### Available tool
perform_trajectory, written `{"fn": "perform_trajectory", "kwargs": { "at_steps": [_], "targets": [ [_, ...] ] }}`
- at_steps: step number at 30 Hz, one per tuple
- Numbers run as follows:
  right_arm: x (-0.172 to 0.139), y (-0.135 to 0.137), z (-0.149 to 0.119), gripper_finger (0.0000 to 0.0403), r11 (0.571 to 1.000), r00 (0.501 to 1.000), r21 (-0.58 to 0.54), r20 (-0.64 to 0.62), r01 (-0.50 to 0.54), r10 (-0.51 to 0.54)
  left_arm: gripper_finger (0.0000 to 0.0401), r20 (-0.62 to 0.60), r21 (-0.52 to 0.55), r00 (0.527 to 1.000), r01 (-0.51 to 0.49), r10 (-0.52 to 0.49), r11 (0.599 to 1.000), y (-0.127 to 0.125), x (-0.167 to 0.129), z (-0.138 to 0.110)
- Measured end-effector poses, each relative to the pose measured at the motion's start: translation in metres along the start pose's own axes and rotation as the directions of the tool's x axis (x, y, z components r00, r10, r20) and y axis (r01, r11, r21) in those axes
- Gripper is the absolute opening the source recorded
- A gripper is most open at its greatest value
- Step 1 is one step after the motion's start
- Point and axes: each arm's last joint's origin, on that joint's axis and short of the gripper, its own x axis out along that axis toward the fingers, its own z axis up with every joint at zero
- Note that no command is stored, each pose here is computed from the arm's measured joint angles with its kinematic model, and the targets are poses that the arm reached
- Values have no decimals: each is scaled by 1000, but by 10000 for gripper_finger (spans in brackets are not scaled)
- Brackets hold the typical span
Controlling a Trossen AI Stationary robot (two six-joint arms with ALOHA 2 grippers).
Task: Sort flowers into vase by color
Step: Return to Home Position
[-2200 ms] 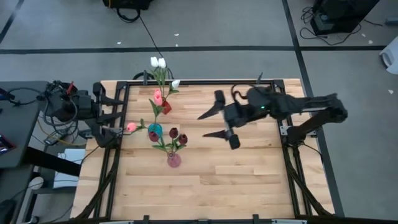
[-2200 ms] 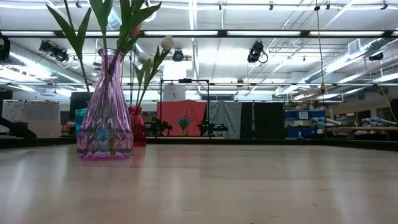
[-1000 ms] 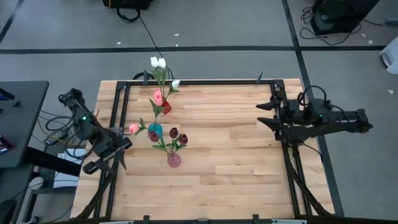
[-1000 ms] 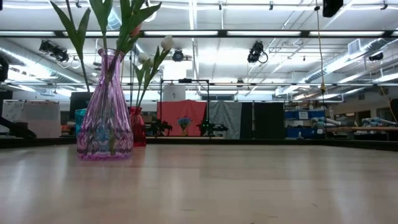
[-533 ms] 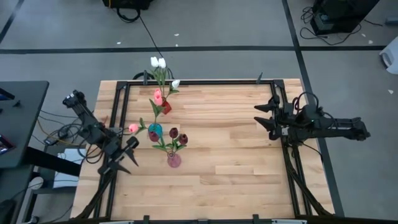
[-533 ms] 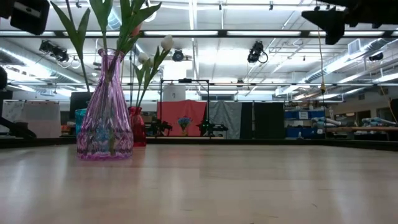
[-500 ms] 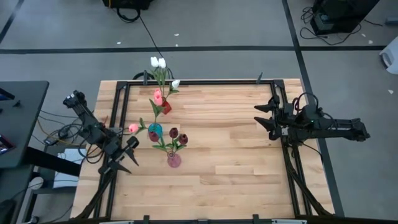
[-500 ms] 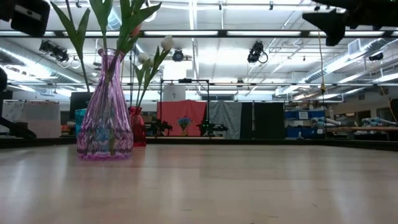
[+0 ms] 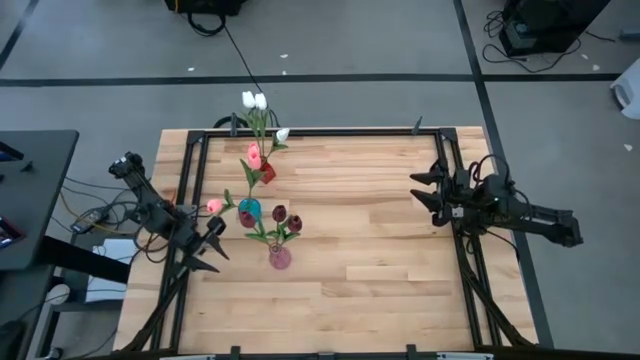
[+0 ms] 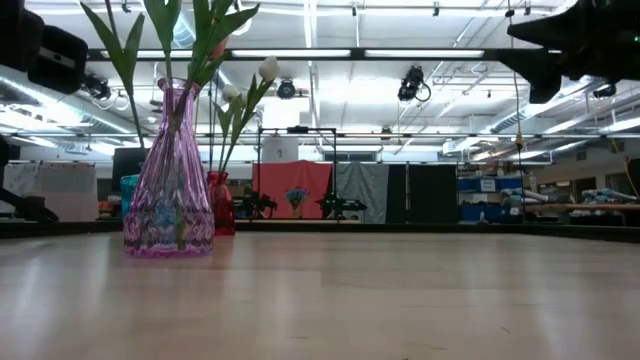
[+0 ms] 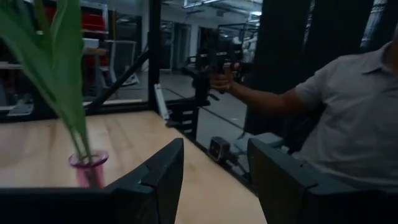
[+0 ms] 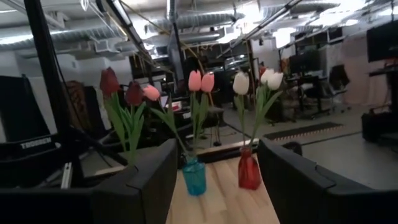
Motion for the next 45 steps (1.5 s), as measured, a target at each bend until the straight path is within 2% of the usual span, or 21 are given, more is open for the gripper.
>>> {"fn": "perform_trajectory", "kwargs": {
  "at_steps": [9, 16, 19, 23, 29, 36, 43, 45],
  "targets": [
    [0, -9, -28, 232, 996, 999, 73, -12, -49, 50, 183, -42, 15, 995, -85, 85, 996, 3, 0, -6],
    [1, -11, -28, 232, 998, 1000, 59, -15, -26, 27, 183, -20, 12, 992, -123, 124, 992, 4, 1, -8],
    [1, -14, -29, 231, 999, 1000, 53, -23, 1, 0, 183, -30, 43, 987, -159, 160, 986, 5, 2, -10],
    [2, -20, -30, 231, 997, 998, 53, -43, 57, -55, 173, -12, 99, 957, -286, 289, 953, 10, 1, -9],
    [6, -32, -35, 231, 992, 990, 84, -113, 97, -87, 129, 6, 132, 915, -401, 404, 906, 22, 2, -7],
    [12, -47, -34, 231, 992, 989, 88, -123, 93, -82, 86, 15, 149, 901, -431, 434, 890, 37, 2, -6],
    [12, -66, -29, 231, 994, 991, 53, -100, 91, -86, 76, 26, 167, 855, -514, 518, 841, 50, -1, -4],
    [10, -70, -29, 231, 993, 989, 46, -105, 106, -101, 76, 16, 153, 849, -524, 528, 838, 51, -2, -5]
  ]
}}
